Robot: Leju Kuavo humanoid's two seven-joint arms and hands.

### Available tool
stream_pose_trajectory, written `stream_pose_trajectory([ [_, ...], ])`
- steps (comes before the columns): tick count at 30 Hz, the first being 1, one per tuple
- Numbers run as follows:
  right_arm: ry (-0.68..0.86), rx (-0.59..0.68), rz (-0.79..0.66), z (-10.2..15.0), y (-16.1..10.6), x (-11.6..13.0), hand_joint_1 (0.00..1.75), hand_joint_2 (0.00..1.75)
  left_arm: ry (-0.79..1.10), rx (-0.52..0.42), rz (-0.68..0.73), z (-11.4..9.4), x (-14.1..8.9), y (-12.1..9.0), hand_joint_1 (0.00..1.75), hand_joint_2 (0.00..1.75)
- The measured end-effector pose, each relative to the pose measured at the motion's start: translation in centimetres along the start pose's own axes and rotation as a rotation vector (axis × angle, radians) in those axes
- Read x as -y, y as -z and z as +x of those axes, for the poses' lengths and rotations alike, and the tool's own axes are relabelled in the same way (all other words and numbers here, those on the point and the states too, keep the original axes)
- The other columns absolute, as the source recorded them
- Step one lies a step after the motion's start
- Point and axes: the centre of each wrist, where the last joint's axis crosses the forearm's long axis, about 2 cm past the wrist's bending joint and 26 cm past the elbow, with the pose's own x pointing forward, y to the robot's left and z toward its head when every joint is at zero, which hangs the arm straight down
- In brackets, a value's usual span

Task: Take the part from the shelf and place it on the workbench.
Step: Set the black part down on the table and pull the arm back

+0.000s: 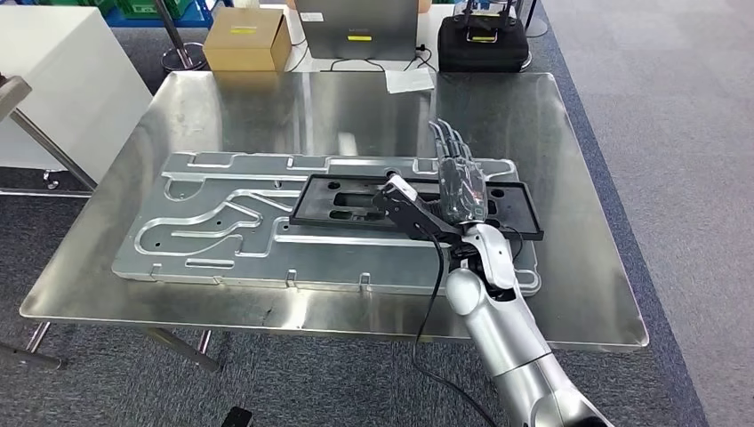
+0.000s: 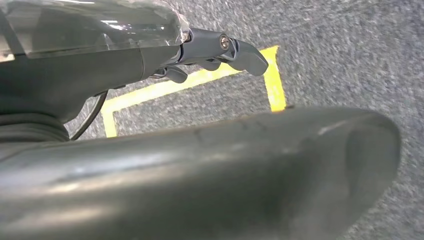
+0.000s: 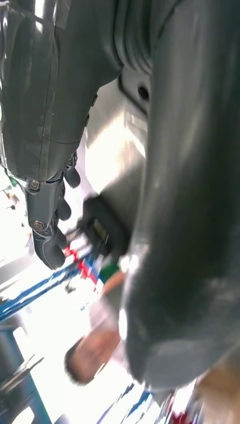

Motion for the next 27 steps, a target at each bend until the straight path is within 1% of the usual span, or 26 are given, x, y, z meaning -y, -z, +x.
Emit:
stream_pose_trajectory([
  [3,0.169,0.089,-0.165,2.1,-1.4,0.6,0.00,0.00,-0.030,0.011,0.004,-0.2,0.2,-0.1,0.00,0.00],
  [5,0.279,0.144,-0.281,3.7,-3.0,1.1,0.00,0.00,-0.060,0.023,0.007,-0.6,0.2,-0.3,0.00,0.00],
  [7,0.369,0.196,-0.361,5.1,-5.0,1.7,0.00,0.00,-0.097,0.034,0.016,-1.2,0.0,-0.5,0.00,0.00],
  [10,0.469,0.249,-0.396,6.4,-9.1,2.3,0.00,0.00,-0.160,0.033,0.047,-2.4,0.0,-1.1,0.00,0.00],
  [14,0.569,0.298,-0.392,6.4,-15.8,3.1,0.00,0.00,-0.236,-0.004,0.102,-3.8,0.2,-1.8,0.00,0.00],
  [15,0.589,0.287,-0.391,6.3,-17.4,3.2,0.00,0.00,-0.256,-0.013,0.116,-4.0,0.2,-1.9,0.00,0.00],
  [17,0.620,0.224,-0.387,6.0,-20.6,3.4,0.00,0.00,-0.296,-0.030,0.144,-4.3,0.3,-2.1,0.00,0.00],
  [21,0.715,0.036,-0.363,5.6,-25.6,3.7,0.00,0.00,-0.360,-0.061,0.180,-4.9,0.8,-2.5,0.00,0.00],
  [23,0.767,-0.027,-0.338,5.0,-27.4,3.7,0.00,0.00,-0.385,-0.072,0.190,-5.1,1.1,-2.7,0.00,0.00],
  [24,0.788,-0.036,-0.324,4.7,-28.0,3.7,0.00,0.00,-0.397,-0.075,0.194,-5.2,1.3,-2.7,0.00,0.00],
  [27,0.798,-0.069,-0.326,3.1,-29.0,3.3,0.00,0.00,-0.421,-0.083,0.206,-5.4,1.6,-3.0,0.00,0.00],
])
